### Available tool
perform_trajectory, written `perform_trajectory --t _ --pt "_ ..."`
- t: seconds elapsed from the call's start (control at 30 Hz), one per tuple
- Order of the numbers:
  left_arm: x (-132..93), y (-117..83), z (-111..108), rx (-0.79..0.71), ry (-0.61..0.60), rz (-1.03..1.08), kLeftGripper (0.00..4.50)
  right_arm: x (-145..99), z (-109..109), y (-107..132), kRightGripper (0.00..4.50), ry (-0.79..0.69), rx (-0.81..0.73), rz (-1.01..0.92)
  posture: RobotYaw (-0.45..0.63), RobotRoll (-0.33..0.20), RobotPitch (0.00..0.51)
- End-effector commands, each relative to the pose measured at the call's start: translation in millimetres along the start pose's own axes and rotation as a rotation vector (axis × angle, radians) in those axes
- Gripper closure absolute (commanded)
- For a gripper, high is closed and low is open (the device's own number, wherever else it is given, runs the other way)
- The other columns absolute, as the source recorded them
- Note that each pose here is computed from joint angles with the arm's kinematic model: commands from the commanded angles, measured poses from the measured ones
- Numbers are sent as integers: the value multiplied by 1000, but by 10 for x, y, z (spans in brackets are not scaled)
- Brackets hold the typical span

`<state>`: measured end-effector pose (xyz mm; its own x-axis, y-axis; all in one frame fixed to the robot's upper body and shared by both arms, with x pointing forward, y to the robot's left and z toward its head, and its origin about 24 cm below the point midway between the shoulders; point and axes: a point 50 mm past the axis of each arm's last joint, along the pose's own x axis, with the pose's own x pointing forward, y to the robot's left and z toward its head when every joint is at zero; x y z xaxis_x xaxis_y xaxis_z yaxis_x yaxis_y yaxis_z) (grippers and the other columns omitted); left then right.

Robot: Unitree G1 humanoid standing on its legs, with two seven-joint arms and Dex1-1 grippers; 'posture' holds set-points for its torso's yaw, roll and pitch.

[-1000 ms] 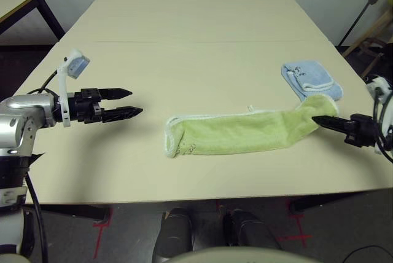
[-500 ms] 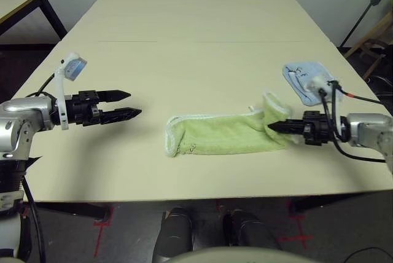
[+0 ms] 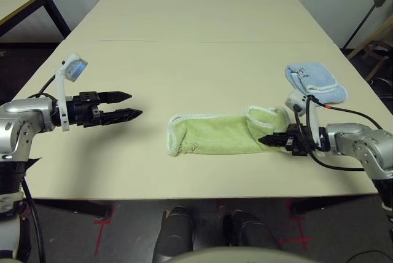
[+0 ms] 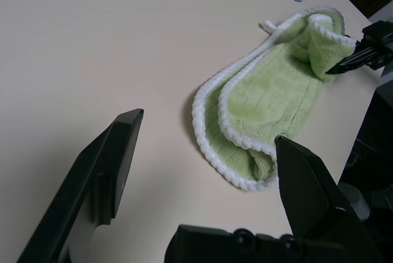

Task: Fold the towel and set it aside.

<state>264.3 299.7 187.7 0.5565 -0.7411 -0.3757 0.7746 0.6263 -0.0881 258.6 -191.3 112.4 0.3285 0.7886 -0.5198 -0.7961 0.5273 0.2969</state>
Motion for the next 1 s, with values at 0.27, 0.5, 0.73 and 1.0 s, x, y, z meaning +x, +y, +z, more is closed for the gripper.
perform_trajectory --t 0.27,0.5,0.73,1.0 --pt "-22 -25 83 0 -19 8 0 -52 182 187 1461 3 -71 124 156 0 127" --pt "-28 -27 125 3 -30 12 0 -284 416 322 9 42 -158 241 155 0 123" --pt "-1 -44 131 -2 -41 2 0 -465 578 301 9 20 -166 282 154 0 123" --pt "6 -43 128 -5 -43 1 0 -479 327 258 9 214 -165 278 150 0 121"
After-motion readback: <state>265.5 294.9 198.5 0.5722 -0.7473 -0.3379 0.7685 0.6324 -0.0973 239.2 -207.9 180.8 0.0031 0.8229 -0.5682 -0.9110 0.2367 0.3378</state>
